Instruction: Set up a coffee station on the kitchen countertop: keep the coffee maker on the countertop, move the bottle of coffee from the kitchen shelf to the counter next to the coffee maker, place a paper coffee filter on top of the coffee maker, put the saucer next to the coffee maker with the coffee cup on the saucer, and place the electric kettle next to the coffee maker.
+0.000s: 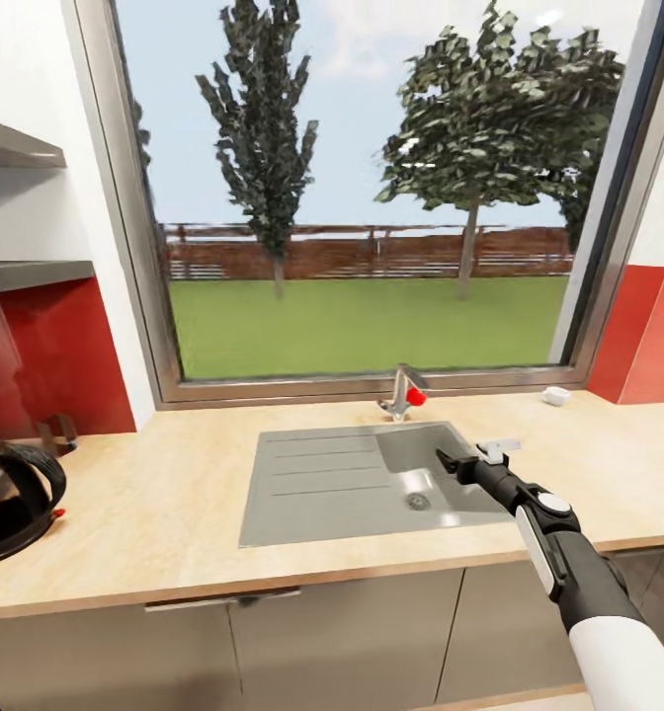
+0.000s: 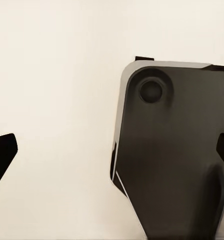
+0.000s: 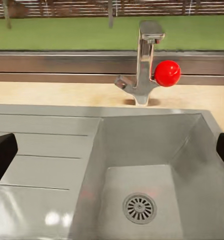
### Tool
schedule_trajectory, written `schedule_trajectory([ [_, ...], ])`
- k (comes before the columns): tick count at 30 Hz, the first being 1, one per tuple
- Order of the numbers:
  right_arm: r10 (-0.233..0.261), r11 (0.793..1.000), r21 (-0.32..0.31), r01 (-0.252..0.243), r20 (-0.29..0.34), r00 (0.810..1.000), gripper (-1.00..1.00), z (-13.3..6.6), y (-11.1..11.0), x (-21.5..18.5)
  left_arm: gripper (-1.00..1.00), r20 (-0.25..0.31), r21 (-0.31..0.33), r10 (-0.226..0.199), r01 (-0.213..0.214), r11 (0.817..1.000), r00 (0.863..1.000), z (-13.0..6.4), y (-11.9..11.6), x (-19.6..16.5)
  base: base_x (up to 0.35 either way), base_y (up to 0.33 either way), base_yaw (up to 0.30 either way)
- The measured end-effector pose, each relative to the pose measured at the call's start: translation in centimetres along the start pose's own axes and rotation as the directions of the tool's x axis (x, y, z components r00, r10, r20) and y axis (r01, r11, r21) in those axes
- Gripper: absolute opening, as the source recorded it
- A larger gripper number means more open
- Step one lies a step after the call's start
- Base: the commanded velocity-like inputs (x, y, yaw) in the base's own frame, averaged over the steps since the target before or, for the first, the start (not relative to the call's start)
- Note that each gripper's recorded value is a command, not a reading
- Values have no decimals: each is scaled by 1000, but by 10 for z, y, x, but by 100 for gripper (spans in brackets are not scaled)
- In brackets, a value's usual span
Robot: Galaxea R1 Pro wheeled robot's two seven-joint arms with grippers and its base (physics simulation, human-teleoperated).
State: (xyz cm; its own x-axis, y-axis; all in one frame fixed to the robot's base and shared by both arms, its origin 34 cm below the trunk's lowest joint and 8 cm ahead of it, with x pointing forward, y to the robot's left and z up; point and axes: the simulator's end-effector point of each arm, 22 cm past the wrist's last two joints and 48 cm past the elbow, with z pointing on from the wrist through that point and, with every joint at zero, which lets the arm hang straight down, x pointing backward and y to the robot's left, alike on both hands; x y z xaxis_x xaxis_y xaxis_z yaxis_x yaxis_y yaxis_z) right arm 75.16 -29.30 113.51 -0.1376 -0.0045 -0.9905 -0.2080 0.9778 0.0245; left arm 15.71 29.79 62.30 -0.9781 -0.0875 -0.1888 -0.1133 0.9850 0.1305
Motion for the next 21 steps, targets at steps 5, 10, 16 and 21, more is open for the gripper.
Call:
schedule_trajectory([
  [5, -2, 1000, 1, 2, 2, 1000, 100, 0, -1, -1, 100, -23, -2, 3, -3, 1000, 1000, -1, 1, 11, 0, -269, 0],
  [10, -1, 1000, 1, 1, 6, 1000, 100, -1, -1, -3, 100, -28, 0, 4, -4, 1000, 1000, -1, 0, 14, 0, -272, 0],
  [16, -1, 1000, 1, 1, 5, 1000, 100, -1, 0, -2, 100, -27, 1, 4, -4, 1000, 1000, -1, -2, 13, 0, -272, 0],
  [21, -2, 1000, 1, 2, 5, 1000, 100, -1, 0, -2, 100, -27, 0, 4, -4, 1000, 1000, -1, -2, 13, 28, -272, 0],
])
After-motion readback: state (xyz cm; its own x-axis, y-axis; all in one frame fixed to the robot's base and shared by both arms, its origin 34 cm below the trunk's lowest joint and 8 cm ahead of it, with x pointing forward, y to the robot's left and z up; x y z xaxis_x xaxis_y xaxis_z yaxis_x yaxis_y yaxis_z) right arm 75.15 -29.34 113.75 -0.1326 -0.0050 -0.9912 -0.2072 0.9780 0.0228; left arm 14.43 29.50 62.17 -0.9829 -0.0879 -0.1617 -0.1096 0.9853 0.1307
